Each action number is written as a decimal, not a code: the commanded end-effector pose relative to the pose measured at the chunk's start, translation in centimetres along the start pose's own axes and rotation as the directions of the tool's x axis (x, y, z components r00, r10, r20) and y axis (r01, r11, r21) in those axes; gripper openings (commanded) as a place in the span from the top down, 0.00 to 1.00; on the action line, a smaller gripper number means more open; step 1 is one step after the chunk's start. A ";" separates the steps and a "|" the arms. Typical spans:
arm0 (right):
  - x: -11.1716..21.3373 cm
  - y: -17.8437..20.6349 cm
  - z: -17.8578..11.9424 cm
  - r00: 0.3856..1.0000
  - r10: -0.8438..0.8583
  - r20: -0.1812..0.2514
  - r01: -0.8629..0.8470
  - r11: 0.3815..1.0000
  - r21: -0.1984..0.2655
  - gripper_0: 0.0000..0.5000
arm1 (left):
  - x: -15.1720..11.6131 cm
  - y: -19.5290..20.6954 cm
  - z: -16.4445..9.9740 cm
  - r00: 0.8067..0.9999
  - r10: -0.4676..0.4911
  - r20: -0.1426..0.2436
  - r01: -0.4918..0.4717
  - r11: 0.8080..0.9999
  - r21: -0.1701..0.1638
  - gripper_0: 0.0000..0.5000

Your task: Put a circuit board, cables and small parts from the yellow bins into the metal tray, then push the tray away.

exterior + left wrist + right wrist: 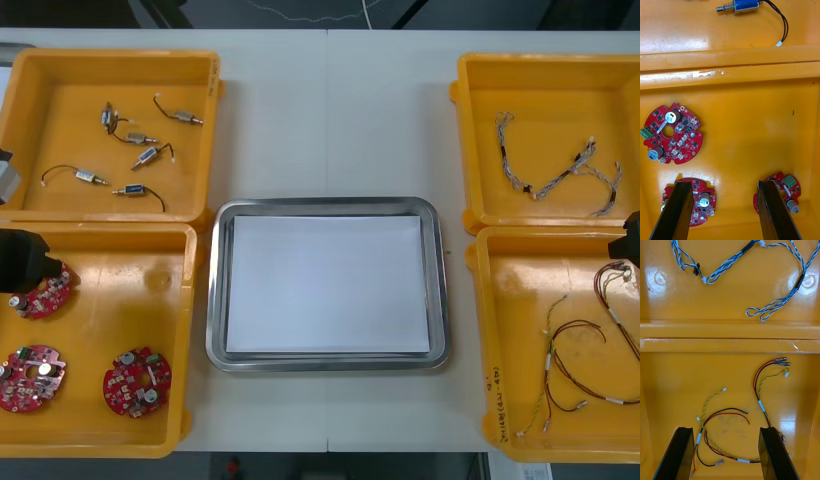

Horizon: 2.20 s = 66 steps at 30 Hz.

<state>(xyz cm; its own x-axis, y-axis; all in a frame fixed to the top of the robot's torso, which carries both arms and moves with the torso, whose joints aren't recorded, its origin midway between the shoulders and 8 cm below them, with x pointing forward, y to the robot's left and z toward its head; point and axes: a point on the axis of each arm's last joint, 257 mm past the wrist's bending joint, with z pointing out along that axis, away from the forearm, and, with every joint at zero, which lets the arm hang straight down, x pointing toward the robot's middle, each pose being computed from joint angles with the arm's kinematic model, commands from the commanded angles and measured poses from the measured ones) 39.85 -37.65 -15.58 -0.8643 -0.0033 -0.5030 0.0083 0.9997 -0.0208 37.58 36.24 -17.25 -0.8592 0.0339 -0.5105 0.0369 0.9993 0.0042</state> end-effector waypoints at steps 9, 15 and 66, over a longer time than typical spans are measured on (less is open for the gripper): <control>-0.4 -1.8 -1.1 1.000 -0.007 0.016 0.006 0.999 0.040 0.00 | -1.2 -0.5 -0.5 0.999 -0.032 0.031 0.031 0.999 0.006 0.00; -0.4 -1.8 -1.1 1.000 -0.007 0.016 0.006 0.999 0.040 0.00 | -1.2 -0.5 -0.5 0.999 -0.032 0.031 0.031 0.999 0.006 0.00; 2.8 -3.1 -0.8 0.999 -0.026 -0.039 0.026 1.000 0.014 0.00 | 3.5 0.2 1.1 0.996 -0.019 -0.089 0.018 1.000 -0.014 0.00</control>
<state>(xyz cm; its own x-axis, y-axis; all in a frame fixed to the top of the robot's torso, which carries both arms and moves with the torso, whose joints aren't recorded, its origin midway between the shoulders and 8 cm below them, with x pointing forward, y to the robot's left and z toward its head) 38.05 -38.39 -16.91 -0.8821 0.0084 -0.4710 0.0031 0.9999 0.0119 37.07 35.50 -18.49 -0.8710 0.0190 -0.4909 0.0369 0.9990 -0.0268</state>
